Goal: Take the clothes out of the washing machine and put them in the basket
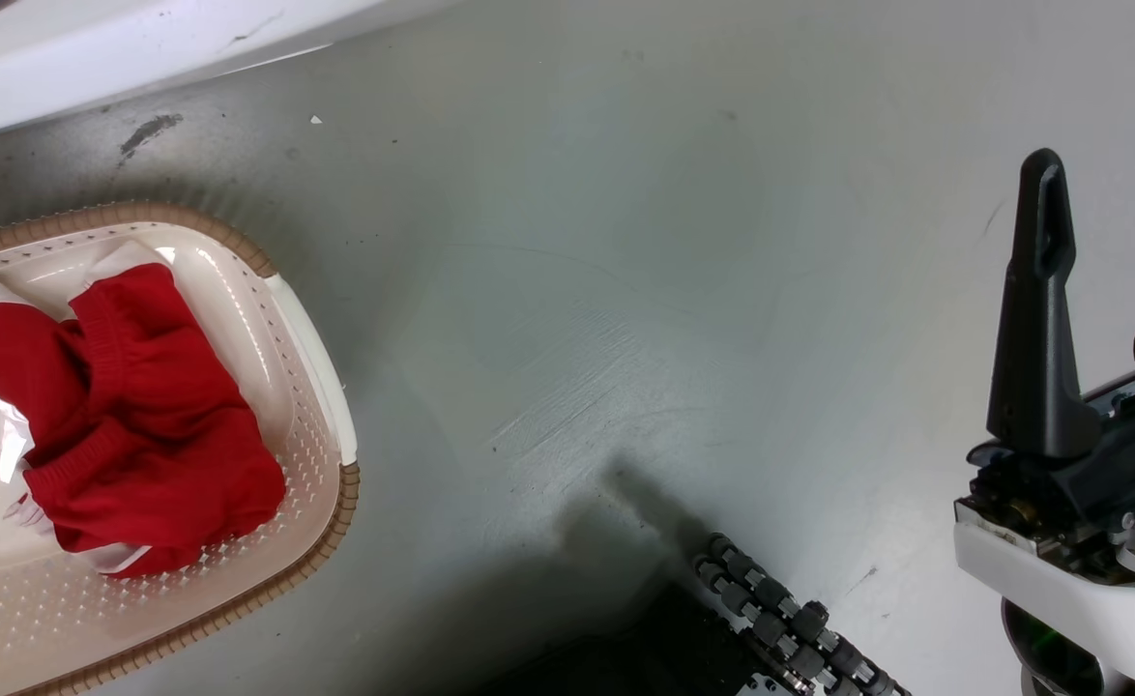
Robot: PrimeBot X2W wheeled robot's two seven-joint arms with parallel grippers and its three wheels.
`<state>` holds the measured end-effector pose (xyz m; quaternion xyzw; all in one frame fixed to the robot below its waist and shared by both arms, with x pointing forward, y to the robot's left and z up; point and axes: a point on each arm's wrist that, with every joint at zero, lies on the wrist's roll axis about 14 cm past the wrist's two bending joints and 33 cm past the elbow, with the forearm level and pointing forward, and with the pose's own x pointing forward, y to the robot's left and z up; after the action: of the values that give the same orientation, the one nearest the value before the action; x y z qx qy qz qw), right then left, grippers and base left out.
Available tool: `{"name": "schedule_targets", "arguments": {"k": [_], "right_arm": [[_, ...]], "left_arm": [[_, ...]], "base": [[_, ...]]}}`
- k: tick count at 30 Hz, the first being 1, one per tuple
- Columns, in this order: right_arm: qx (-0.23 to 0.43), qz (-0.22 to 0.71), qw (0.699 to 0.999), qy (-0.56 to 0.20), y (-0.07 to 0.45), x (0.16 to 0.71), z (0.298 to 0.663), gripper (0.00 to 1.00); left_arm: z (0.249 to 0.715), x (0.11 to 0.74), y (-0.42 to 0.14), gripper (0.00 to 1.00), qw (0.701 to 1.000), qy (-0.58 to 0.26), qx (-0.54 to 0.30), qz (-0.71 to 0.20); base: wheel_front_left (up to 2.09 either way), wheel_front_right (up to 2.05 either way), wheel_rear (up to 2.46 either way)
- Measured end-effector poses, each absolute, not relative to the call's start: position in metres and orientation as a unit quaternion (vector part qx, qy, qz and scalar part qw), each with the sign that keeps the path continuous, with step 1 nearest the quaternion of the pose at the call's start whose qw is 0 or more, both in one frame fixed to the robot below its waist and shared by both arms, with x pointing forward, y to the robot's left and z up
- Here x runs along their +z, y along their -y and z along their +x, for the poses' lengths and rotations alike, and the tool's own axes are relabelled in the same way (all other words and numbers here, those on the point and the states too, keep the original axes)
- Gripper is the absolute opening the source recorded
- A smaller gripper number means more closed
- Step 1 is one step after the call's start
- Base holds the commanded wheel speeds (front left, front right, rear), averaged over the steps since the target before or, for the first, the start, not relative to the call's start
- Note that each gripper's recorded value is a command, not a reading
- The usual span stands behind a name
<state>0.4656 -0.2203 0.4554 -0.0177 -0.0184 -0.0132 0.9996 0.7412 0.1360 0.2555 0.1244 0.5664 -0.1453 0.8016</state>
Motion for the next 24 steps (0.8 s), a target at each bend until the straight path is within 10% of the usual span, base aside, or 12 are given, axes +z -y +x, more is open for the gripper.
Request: {"name": "schedule_targets", "arguments": {"k": [1, 3, 24], "right_arm": [[-0.013, -0.017, 1.0, 0.018, 0.22, 0.455, 0.466, 1.0], [-0.012, -0.017, 1.0, 0.017, 0.22, 0.454, 0.466, 1.0], [-0.004, -0.019, 0.999, 0.038, 0.216, 0.467, 0.469, 1.0]], "left_arm": [[0.741, 0.255, -0.136, 0.5, 0.801, -0.566, -0.146, 0.129], [0.742, 0.255, -0.136, 0.0, 0.802, -0.563, -0.147, 0.133], [0.76, 0.293, -0.127, 0.0, 0.849, -0.469, -0.178, 0.167]], "base": [[0.0, 0.0, 0.0], [0.0, 0.0, 0.0], [0.0, 0.0, 0.0]]}}
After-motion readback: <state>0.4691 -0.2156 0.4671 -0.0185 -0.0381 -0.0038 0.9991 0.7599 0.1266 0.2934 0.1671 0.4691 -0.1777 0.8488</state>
